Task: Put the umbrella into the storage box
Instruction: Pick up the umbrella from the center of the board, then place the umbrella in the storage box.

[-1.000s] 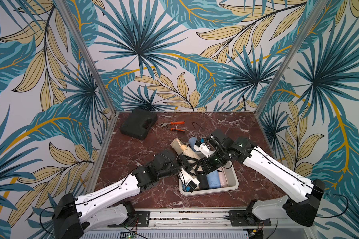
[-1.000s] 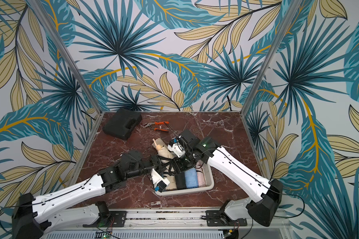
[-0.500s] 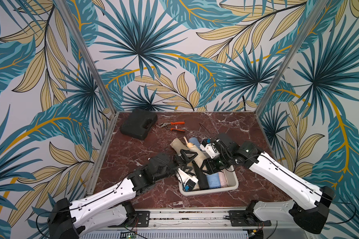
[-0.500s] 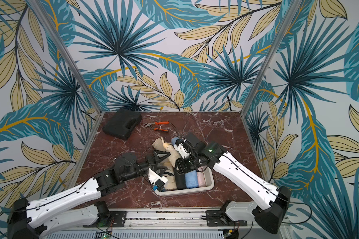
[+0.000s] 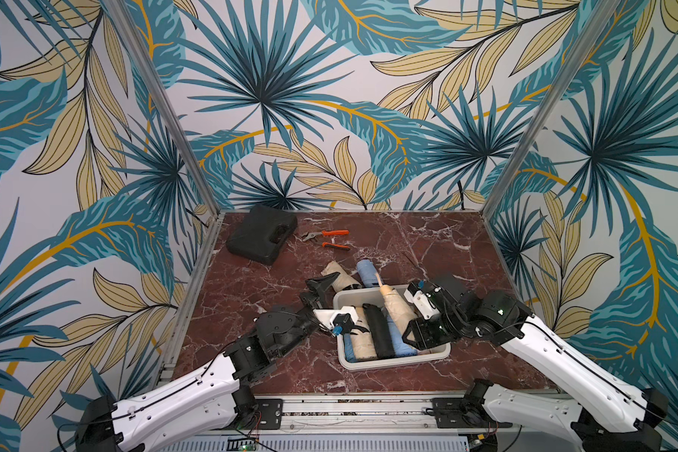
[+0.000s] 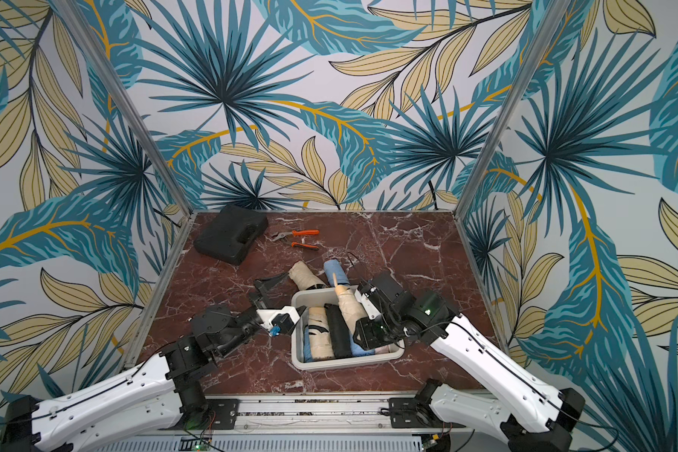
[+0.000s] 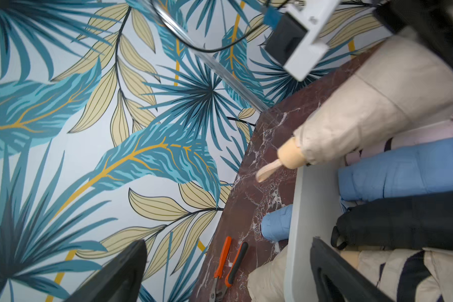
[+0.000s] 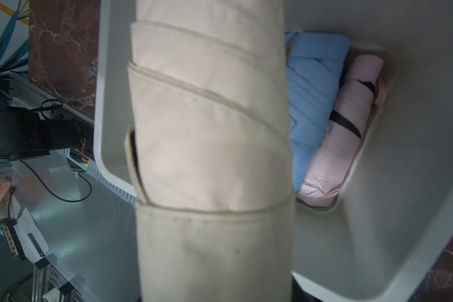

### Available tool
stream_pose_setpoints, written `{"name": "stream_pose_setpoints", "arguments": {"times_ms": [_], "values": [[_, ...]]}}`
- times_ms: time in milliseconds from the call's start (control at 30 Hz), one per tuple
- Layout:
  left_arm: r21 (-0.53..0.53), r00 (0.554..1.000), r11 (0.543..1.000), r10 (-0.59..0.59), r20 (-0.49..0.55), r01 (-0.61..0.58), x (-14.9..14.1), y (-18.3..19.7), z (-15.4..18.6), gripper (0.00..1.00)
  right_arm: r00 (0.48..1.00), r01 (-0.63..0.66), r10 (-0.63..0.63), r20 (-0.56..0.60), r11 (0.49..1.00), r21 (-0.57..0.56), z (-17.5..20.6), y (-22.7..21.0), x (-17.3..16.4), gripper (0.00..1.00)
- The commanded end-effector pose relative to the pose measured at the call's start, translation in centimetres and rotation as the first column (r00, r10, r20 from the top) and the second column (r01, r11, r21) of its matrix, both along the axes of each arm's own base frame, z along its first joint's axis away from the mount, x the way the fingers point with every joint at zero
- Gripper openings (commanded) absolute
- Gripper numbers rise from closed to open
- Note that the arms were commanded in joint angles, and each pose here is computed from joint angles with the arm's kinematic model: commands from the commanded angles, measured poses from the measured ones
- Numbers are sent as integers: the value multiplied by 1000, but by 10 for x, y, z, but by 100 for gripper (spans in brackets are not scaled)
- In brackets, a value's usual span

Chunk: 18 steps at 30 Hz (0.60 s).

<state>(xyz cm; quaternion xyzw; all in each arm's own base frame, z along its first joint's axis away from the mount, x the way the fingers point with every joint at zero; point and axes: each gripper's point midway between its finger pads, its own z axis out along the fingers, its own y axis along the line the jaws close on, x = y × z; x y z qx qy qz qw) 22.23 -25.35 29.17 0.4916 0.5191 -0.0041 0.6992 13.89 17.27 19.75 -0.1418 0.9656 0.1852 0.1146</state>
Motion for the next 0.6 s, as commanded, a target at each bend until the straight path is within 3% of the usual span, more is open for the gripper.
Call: {"name": "stream_pose_setpoints", "arguments": {"times_ms": [0, 133, 267, 567], "values": [[-312, 973, 931, 138, -188, -192, 25, 19, 15, 100, 999, 38, -39, -28, 999, -36, -13, -9, -4, 33], [-418, 924, 849, 188, -334, -324, 45, 22, 7, 100, 995, 63, -70, -77, 994, -85, -35, -7, -1, 33], [-451, 855, 777, 207, -475, -438, 61, 27, -6, 100, 991, 110, -117, -58, 988, -113, -48, -4, 14, 33], [-467, 741, 659, 211, -638, -590, 80, 46, -30, 100, 977, 209, -214, -22, 969, -128, -64, 0, 34, 35]]}}
